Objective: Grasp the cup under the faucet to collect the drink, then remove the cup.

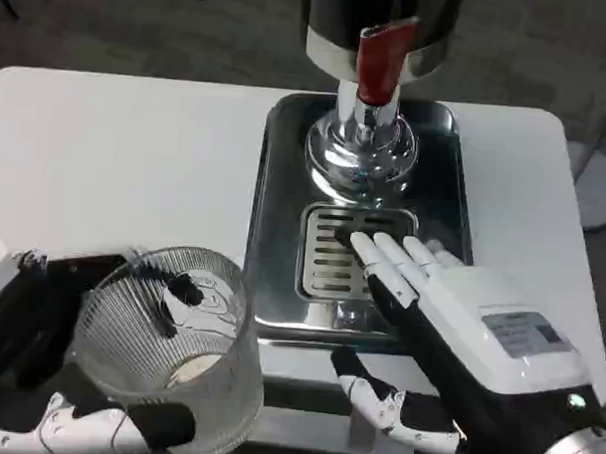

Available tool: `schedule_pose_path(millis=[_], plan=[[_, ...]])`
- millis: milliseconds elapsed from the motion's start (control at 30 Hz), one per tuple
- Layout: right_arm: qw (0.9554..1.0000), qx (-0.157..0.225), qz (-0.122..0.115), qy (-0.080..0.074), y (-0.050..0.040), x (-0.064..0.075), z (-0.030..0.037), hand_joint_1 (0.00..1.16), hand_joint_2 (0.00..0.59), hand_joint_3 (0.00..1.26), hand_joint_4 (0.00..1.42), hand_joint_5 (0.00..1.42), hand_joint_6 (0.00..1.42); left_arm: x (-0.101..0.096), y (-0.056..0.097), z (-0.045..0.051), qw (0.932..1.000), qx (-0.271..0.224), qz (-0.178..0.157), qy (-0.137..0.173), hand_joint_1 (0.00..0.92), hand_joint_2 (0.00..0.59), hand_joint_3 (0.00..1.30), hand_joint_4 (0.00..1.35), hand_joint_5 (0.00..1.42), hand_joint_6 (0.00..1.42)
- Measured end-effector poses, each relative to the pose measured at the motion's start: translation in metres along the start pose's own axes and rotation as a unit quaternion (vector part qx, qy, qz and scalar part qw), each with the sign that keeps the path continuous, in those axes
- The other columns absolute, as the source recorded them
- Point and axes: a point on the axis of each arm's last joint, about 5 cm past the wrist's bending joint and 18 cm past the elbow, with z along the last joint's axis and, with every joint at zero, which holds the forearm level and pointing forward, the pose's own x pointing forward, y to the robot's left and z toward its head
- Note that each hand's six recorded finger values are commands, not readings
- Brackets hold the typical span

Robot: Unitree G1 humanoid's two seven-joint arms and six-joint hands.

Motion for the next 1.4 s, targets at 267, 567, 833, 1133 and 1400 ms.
schedule_pose_path(millis=[267,567,833,1133,1400], plan=[[0.9999,-0.003,0.01,0.004,-0.0009,-0.007,-0.0007,0.43,0.499,0.0,0.0,0.0,0.0,0.0,0.0,0.0,1.0,0.001,-0.002,0.0,0.348,0.153,0.99,1.25,1.42,1.42],[0.9998,-0.007,0.014,0.013,-0.0011,-0.012,-0.0033,0.43,0.502,0.0,0.0,0.0,0.0,0.0,-0.001,0.0,1.0,0.001,-0.002,0.001,0.348,0.153,0.99,1.25,1.42,1.42],[0.9997,-0.008,0.013,0.017,-0.0014,-0.013,-0.0044,0.42,0.501,0.0,0.0,0.0,0.0,0.002,0.0,-0.0003,1.0,0.0,0.0,0.001,0.352,0.157,0.99,1.25,1.42,1.42],[0.9995,-0.009,0.006,0.028,-0.0038,-0.013,-0.0076,0.41,0.495,0.0,0.0,0.0,0.01,0.011,-0.002,-0.0019,1.0,-0.004,0.0,-0.007,0.354,0.158,0.99,1.25,1.42,1.42],[0.9989,-0.004,-0.004,0.046,-0.0062,-0.013,-0.0108,0.4,0.494,0.0,0.0,0.0,0.01,0.026,-0.003,-0.0065,0.9999,0.0,0.005,-0.009,0.354,0.158,0.99,1.25,1.42,1.42]])
